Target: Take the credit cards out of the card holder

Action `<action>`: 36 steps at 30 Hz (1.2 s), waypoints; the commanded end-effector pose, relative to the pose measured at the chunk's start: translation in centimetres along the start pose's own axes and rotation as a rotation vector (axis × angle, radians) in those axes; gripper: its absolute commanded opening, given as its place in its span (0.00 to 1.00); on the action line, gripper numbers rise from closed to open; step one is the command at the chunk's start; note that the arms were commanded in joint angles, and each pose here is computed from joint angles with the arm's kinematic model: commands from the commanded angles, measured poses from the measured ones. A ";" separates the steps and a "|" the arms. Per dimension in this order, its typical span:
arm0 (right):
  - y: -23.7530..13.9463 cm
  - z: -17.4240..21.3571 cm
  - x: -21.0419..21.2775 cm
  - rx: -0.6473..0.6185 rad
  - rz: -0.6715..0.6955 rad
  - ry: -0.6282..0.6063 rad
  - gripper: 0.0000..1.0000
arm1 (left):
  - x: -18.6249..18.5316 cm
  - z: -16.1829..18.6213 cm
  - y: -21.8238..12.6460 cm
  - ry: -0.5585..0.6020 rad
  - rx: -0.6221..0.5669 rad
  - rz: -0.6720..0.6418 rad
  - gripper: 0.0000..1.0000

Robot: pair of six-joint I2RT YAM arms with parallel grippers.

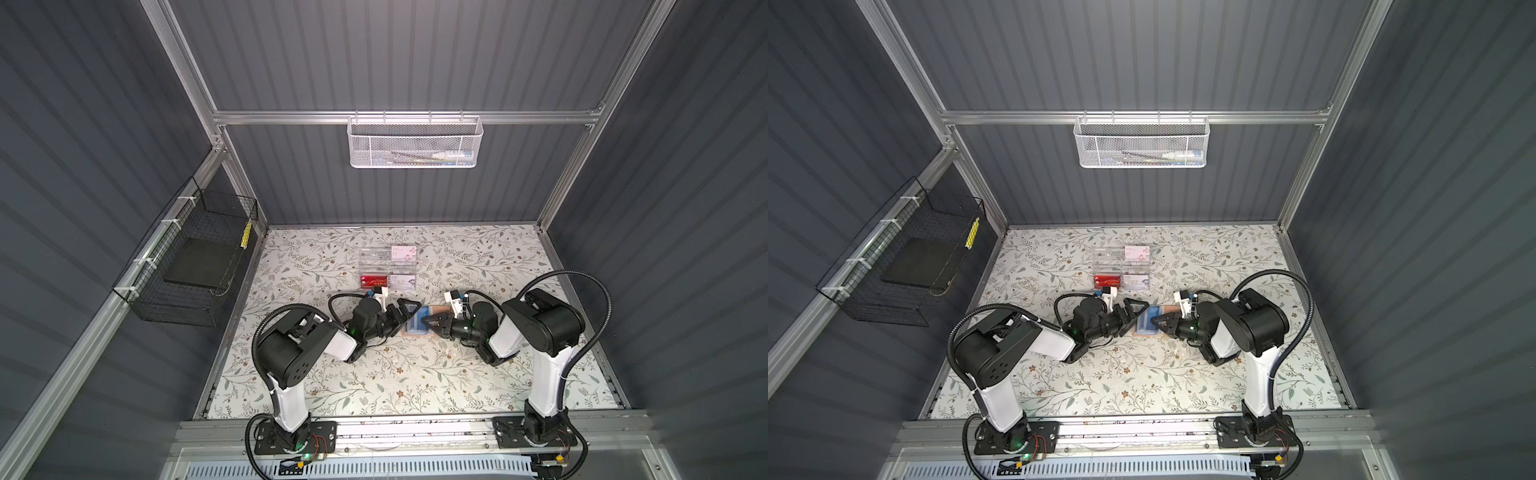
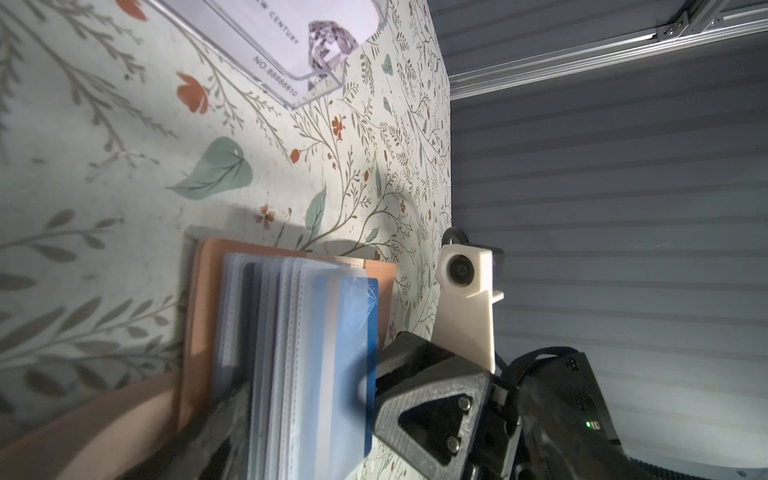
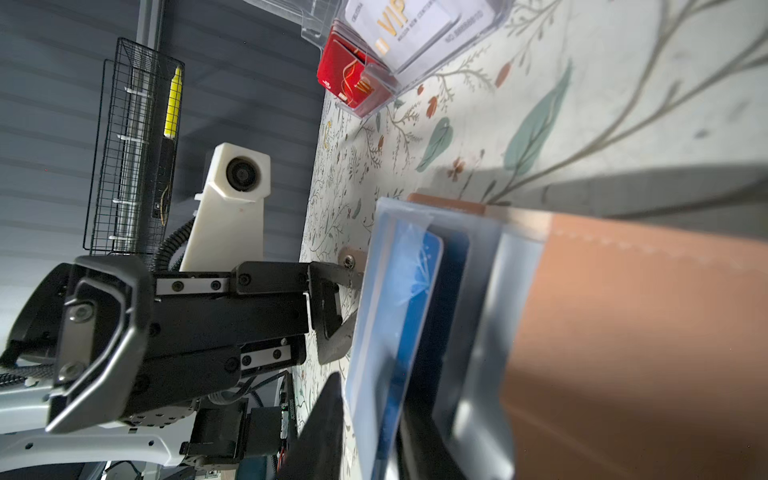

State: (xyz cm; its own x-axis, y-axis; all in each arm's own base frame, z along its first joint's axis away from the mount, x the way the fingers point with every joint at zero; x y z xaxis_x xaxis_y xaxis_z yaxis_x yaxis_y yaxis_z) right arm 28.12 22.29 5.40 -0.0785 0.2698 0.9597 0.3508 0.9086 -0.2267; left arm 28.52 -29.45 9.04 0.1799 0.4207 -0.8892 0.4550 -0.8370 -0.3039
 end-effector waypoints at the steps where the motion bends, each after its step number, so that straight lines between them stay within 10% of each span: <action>1: -0.5 -0.2 0.1 -0.005 -0.016 -0.014 0.25 | 2.5 2.4 -0.2 -0.040 0.090 -0.079 1.00; 36: -1.8 -1.0 -0.4 -0.025 -0.028 0.002 0.04 | 2.9 2.4 0.1 -0.045 0.093 -0.087 1.00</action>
State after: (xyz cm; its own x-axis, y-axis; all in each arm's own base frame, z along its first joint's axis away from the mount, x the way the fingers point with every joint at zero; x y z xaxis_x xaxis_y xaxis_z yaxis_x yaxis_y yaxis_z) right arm 28.58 20.43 5.35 -0.0590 0.2465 0.9674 0.3737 0.9040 -0.2075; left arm 28.49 -29.48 8.98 0.1822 0.4180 -0.8900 0.4526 -0.8392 -0.3015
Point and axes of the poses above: each gripper's point midway between its finger pads, its own y axis out along the fingers, its own x axis along the line the jaws close on, z = x × y, the point moved 4 cm from there along -y, back along the fingers, and after that the axes turned 9 degrees about y, right-handed, at the moved point
